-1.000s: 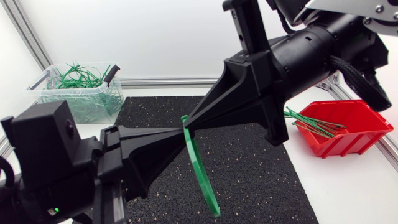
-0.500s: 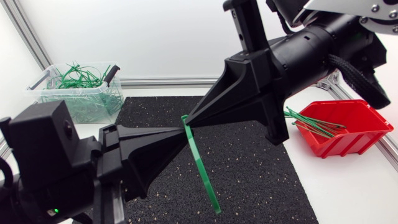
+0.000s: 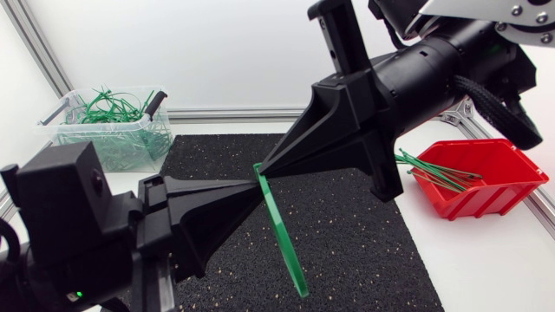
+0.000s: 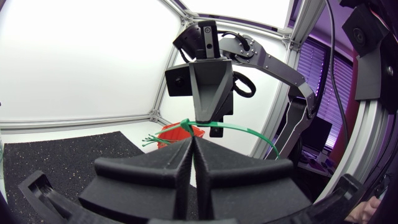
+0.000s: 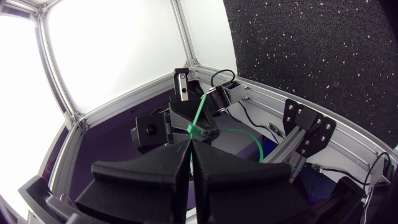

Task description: Take a green cable tie from the red box, thread the tail through the head to close it, then place it in the transparent bin on the left.

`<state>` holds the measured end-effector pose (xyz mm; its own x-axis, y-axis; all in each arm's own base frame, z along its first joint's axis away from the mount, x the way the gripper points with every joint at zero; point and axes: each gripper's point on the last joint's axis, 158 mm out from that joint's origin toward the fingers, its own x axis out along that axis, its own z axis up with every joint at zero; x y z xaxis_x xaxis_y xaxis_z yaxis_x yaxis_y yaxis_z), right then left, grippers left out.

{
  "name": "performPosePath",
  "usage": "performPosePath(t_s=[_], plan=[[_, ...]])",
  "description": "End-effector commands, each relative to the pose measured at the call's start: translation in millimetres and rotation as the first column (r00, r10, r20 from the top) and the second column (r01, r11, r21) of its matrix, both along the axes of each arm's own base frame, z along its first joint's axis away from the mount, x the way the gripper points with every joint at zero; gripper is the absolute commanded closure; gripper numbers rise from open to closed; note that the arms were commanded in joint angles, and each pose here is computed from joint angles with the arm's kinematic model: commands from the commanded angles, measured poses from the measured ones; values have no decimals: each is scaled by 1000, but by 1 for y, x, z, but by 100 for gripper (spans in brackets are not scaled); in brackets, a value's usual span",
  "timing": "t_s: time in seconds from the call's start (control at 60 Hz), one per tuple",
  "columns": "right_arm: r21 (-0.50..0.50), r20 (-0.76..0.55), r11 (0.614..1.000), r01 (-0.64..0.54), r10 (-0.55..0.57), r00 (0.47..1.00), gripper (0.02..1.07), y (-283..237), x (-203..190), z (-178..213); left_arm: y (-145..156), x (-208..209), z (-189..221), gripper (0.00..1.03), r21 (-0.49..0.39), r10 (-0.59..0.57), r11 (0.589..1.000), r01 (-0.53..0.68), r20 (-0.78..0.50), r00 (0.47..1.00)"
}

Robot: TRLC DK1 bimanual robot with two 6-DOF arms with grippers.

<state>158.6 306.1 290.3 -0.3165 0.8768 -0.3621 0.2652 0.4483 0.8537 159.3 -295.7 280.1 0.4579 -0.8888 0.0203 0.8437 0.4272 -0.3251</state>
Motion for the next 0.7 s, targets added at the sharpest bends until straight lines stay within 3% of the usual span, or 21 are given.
performPosePath(t_s=[0.0, 0.233, 0.333, 0.683], plan=[[-49, -3, 998, 42, -42, 999, 92, -4, 7, -8, 6, -8, 37, 100, -90, -25, 995, 30, 60, 998], [-44, 30, 998, 46, -45, 999, 88, -7, 4, -3, 10, 9, 27, 100, -75, -20, 997, 21, 18, 1000], [-48, 34, 998, 51, -50, 998, 79, -10, 6, -5, 11, 10, 23, 100, -64, -33, 997, 33, 8, 999], [-34, 66, 997, 65, -62, 996, 75, -12, 22, -5, 7, -1, -2, 100, -11, -102, 995, 102, -16, 995]])
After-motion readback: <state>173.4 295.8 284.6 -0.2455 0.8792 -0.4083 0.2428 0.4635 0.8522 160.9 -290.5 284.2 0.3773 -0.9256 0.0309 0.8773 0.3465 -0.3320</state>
